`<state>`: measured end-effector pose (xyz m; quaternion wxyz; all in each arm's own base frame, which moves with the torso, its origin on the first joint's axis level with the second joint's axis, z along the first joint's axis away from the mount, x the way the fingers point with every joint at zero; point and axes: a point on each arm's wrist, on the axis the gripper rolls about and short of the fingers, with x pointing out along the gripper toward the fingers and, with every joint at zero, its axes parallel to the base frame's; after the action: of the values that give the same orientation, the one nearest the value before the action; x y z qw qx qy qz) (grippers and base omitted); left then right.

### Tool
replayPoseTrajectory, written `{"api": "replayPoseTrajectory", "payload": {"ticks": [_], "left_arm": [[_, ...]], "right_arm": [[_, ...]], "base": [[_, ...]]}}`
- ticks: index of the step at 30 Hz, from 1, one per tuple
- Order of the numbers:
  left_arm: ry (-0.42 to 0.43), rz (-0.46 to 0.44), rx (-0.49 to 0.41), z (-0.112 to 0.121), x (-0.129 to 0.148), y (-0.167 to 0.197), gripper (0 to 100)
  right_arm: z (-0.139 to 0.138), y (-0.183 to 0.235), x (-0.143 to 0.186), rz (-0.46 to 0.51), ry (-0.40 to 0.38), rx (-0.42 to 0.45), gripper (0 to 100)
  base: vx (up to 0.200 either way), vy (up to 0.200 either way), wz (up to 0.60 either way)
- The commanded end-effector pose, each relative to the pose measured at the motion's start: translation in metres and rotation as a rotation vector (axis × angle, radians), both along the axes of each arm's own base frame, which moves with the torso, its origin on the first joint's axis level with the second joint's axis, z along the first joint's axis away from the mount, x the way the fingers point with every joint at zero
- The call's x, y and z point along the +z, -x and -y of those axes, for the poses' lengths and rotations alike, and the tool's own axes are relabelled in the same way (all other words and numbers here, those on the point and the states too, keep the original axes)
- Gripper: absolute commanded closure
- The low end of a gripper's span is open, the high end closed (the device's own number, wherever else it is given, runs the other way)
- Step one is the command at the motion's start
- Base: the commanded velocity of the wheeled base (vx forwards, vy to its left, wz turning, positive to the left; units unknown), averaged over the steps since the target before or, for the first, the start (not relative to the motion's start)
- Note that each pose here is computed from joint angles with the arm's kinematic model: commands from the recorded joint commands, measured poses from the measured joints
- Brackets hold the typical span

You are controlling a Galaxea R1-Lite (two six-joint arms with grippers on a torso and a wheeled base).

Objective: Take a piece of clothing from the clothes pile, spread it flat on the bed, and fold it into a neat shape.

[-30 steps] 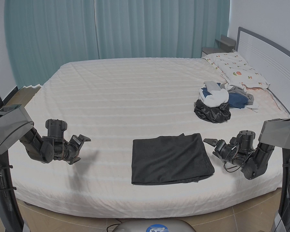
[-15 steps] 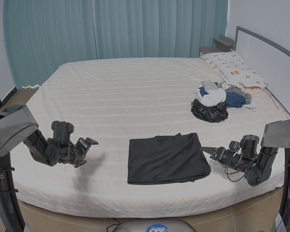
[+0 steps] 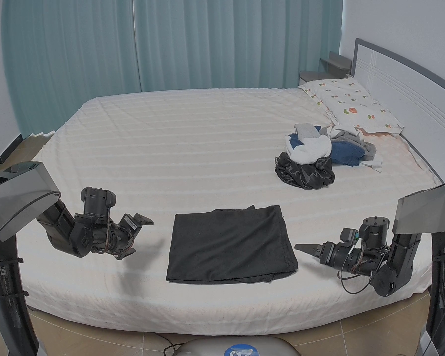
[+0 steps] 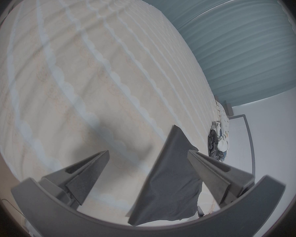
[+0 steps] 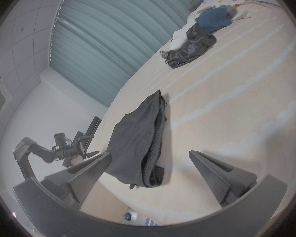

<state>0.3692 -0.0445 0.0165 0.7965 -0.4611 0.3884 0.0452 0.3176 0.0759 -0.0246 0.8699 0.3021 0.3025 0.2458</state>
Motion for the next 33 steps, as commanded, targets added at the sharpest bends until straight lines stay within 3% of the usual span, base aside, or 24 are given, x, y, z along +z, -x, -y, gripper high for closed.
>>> {"api": "replayPoseTrajectory", "payload": {"ticks": [1, 14, 15, 22, 33], "left_arm": [[-0.001, -0.001, 0.0, 0.0, -0.001, -0.001, 0], [0.0, 0.001, 0.0, 0.0, -0.001, -0.002, 0], [0.0, 0.001, 0.0, 0.0, -0.001, -0.002, 0], [0.0, 0.001, 0.0, 0.0, -0.001, -0.002, 0], [0.001, 0.0, 0.001, 0.0, -0.001, -0.002, 0]], "right_arm": [[-0.016, 0.006, -0.006, -0.017, 0.011, 0.055, 0], [-0.045, -0.001, -0.022, -0.035, 0.027, 0.132, 0], [-0.044, 0.0, -0.023, -0.034, 0.036, 0.135, 100], [-0.037, 0.009, -0.029, -0.042, 0.086, 0.148, 100], [-0.029, 0.013, -0.028, -0.051, 0.092, 0.131, 100]], "base": [[0.0, 0.0, 0.0], [0.0, 0.0, 0.0], [0.0, 0.0, 0.0], [0.0, 0.0, 0.0], [0.0, 0.0, 0.0]]}}
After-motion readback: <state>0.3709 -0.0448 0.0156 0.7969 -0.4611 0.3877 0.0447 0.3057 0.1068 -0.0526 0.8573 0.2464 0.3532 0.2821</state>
